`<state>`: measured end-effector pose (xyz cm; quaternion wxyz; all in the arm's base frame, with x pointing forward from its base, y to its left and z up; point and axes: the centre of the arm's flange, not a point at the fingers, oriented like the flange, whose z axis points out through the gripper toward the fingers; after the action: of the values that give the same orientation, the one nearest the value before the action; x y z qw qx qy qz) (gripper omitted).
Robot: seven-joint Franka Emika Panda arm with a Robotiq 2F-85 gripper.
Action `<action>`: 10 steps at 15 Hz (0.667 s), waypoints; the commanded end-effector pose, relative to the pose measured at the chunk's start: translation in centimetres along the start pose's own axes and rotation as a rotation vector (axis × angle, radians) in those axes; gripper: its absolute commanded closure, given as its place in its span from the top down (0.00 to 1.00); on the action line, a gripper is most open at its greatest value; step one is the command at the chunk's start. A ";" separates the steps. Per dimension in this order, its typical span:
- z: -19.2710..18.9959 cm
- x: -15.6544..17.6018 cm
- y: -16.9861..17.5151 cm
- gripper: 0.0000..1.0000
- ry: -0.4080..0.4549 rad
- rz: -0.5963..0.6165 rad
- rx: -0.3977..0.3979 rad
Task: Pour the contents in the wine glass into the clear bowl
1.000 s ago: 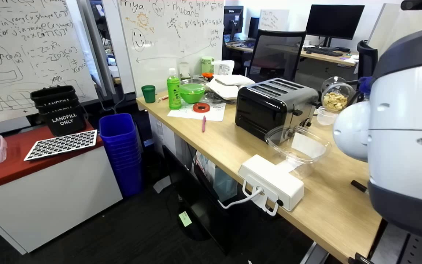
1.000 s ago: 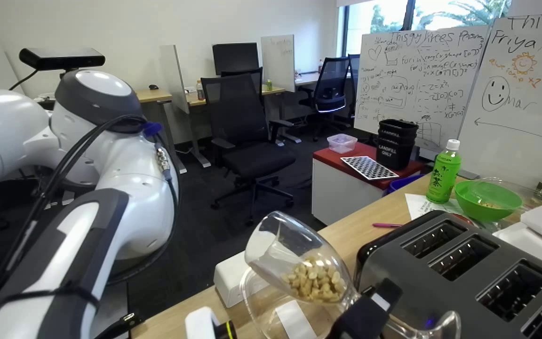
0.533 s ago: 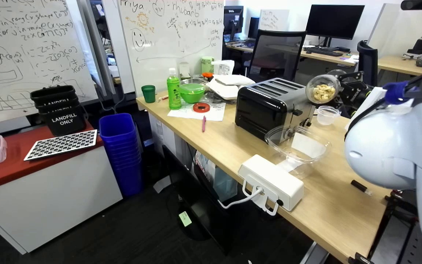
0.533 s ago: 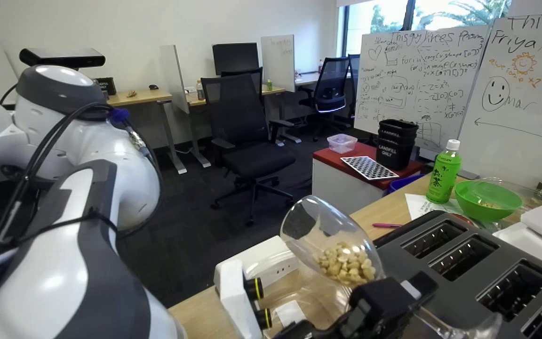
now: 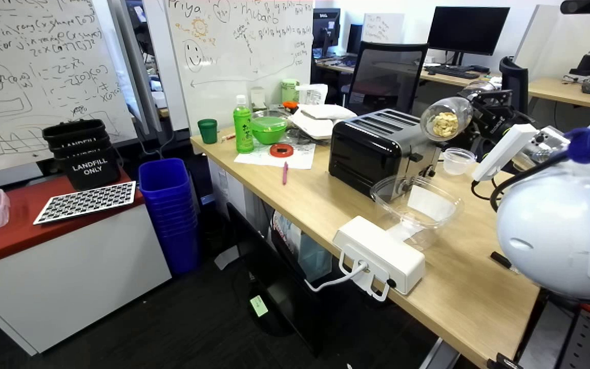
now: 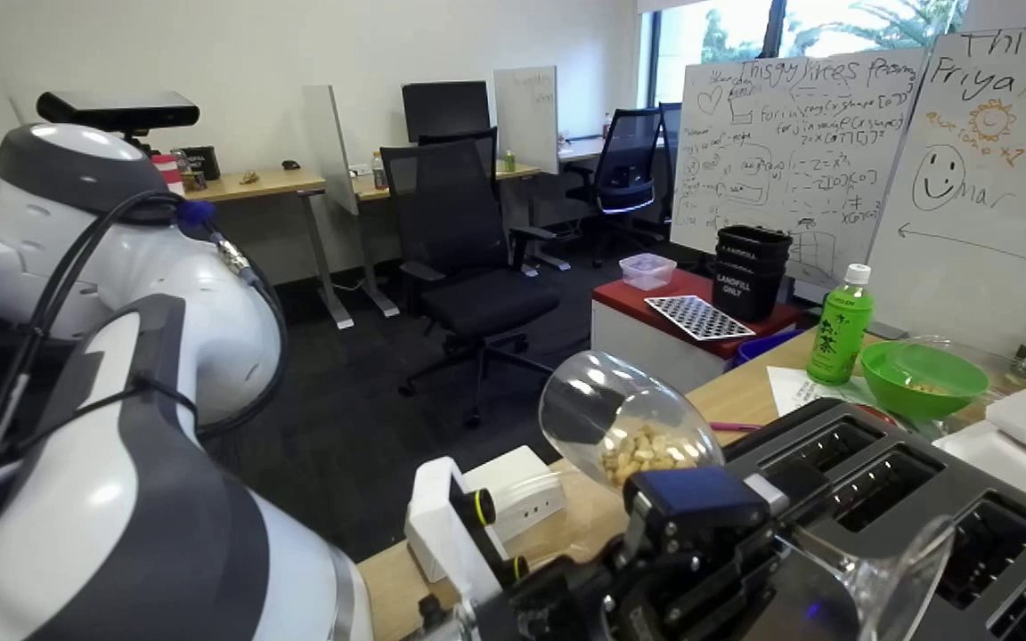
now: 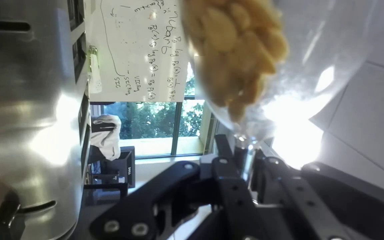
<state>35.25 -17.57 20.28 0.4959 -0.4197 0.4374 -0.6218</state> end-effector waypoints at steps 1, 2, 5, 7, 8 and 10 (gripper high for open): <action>-1.3 -0.8 0.1 0.04 0.018 -0.112 0.071; -1.5 -0.9 0.2 0.04 0.019 -0.141 0.090; -1.9 -1.1 0.5 0.04 0.020 -0.223 0.141; -2.0 -1.3 0.6 0.04 0.022 -0.274 0.182; -2.0 -1.4 0.5 0.04 0.022 -0.304 0.211; -1.9 -1.6 0.3 0.04 0.021 -0.362 0.270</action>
<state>34.02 -16.15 19.44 0.4363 -0.4198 0.3163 -0.7303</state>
